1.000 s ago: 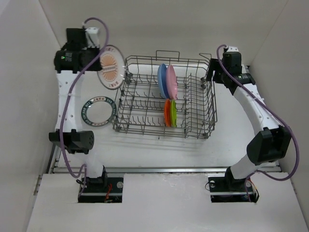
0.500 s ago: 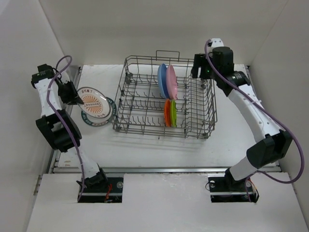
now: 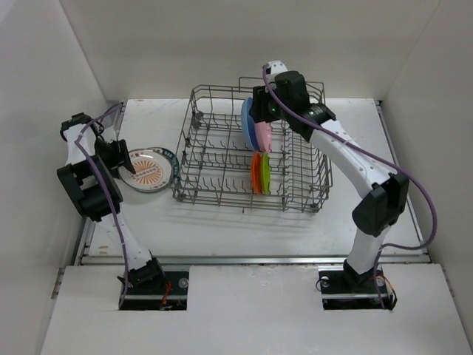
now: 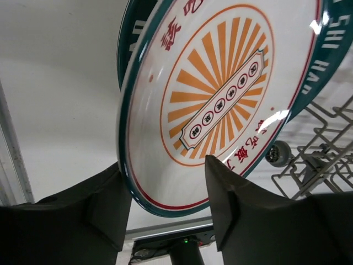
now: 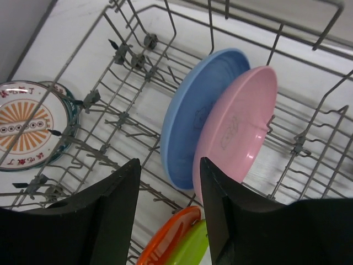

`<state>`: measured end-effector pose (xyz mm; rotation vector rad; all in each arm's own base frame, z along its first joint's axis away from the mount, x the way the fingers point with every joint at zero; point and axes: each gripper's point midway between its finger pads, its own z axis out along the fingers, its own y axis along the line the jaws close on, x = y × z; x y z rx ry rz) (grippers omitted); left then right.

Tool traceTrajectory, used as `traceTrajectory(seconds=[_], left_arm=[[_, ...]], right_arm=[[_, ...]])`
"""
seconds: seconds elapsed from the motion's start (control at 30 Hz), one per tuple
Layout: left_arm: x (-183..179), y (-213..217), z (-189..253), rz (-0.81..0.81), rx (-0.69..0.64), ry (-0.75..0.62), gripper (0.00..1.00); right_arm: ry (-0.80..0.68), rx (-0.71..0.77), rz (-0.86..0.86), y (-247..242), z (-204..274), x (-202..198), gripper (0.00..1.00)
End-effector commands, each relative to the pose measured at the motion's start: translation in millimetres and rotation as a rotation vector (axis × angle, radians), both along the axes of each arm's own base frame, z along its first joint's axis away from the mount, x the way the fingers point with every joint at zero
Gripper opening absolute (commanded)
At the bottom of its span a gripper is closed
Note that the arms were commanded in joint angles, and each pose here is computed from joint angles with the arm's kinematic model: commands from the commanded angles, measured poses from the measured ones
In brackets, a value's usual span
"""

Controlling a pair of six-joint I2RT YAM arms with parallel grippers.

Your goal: Unload the plates from the dish rack

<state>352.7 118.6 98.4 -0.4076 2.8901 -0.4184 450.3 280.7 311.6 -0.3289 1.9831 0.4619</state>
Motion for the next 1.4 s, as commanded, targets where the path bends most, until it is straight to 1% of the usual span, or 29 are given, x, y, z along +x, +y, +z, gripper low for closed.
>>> traceTrajectory(seconds=[0.0, 0.03, 0.07, 0.13, 0.17, 0.2, 0.3, 0.43, 0.5, 0.53, 0.57, 0.63, 0.67, 0.73, 0.77, 0.8, 0.83, 0.9, 0.93, 0.97, 1.0, 1.03, 1.07, 1.13, 1.17, 1.2, 1.23, 1.27, 1.37], left_arm=[[-9, -1, 5, -0.07, 0.009, 0.041, 0.5], [-10, 1, 7, -0.082, 0.021, 0.042, 0.53], [-12, 0, 6, -0.092, 0.033, 0.059, 0.56], [-19, 0, 5, -0.123, 0.095, 0.094, 0.6], [-19, 2, 5, -0.122, 0.113, 0.088, 0.63], [-17, 0, 5, -0.134, 0.129, 0.076, 0.68], [-17, 1, 10, -0.132, 0.144, 0.068, 0.71], [-17, 2, 21, -0.139, 0.157, 0.043, 0.72], [-14, 0, 38, -0.154, 0.177, 0.005, 0.78], [-11, -2, 44, -0.17, 0.189, -0.018, 0.8], [-12, -2, 47, -0.17, 0.19, -0.018, 0.8], [-5, -9, 66, -0.18, 0.211, -0.067, 0.81], [-1, -15, 73, -0.191, 0.208, -0.096, 0.81], [9, -45, 98, -0.245, 0.142, -0.198, 0.85], [11, -59, 104, -0.261, 0.104, -0.225, 0.86], [13, -73, 117, -0.288, 0.071, -0.275, 0.88], [16, -103, 122, -0.33, -0.024, -0.308, 0.9], [20, -129, 131, -0.358, -0.096, -0.339, 0.92], [19, -150, 132, -0.402, -0.122, -0.339, 0.93], [22, -159, 127, -0.426, -0.128, -0.333, 0.93], [23, -167, 122, -0.448, -0.124, -0.316, 0.93], [27, -173, 113, -0.459, -0.118, -0.289, 0.95], [26, -185, 106, -0.495, -0.104, -0.266, 0.95], [32, -194, 95, -0.505, -0.088, -0.24, 0.96], [37, -195, 83, -0.493, -0.045, -0.204, 0.96], [42, -195, 76, -0.484, -0.02, -0.199, 0.96], [44, -192, 70, -0.466, -0.006, -0.177, 0.95], [49, -193, 65, -0.453, -0.009, -0.172, 0.93], [53, -192, 61, -0.427, -0.007, -0.157, 0.83]], right_arm=[[-0.052, 0.064, -0.002, 15, 26, 9, 0.53], [-0.054, 0.06, -0.001, 20, 27, 9, 0.53], [-0.04, 0.052, 0.014, 31, 18, 10, 0.53], [-0.023, 0.03, 0.005, 36, 7, 11, 0.53], [-0.034, 0.03, 0.001, 39, 11, 10, 0.53], [-0.024, 0.018, -0.008, 39, 2, 13, 0.53], [-0.011, -0.007, -0.027, 42, -11, 16, 0.53], [0.021, -0.058, -0.063, 41, -30, 20, 0.53], [0.026, -0.09, -0.109, 34, -35, 26, 0.53], [0.05, -0.119, -0.112, 37, -47, 25, 0.53], [0.048, -0.114, -0.127, 37, -47, 28, 0.53], [0.059, -0.135, -0.144, 34, -48, 31, 0.55], [0.081, -0.145, -0.147, 37, -60, 33, 0.55], [0.091, -0.153, -0.147, 39, -68, 36, 0.55], [0.099, -0.153, -0.137, 43, -77, 39, 0.54], [0.106, -0.159, -0.137, 44, -82, 40, 0.52], [0.113, -0.165, -0.137, 45, -87, 41, 0.42], [0.105, -0.14, -0.111, 53, -81, 43, 0.27], [0.11, -0.135, -0.098, 55, -82, 42, 0.21], [0.101, -0.115, -0.081, 59, -75, 41, 0.1], [0.074, -0.093, -0.082, 57, -58, 39, 0.05], [0.065, -0.085, -0.082, 56, -53, 38, 0.01], [0.04, -0.077, -0.078, 55, -42, 37, 0.0], [0.004, -0.062, -0.073, 50, -21, 30, 0.0], [-0.027, -0.051, -0.069, 48, -7, 30, 0.0], [-0.04, -0.04, -0.069, 47, 0, 27, 0.0], [-0.083, -0.023, -0.077, 41, 22, 24, 0.0], [-0.1, -0.02, -0.074, 38, 31, 21, 0.0], [-0.179, 0.024, -0.096, 26, 74, 11, 0.0]])
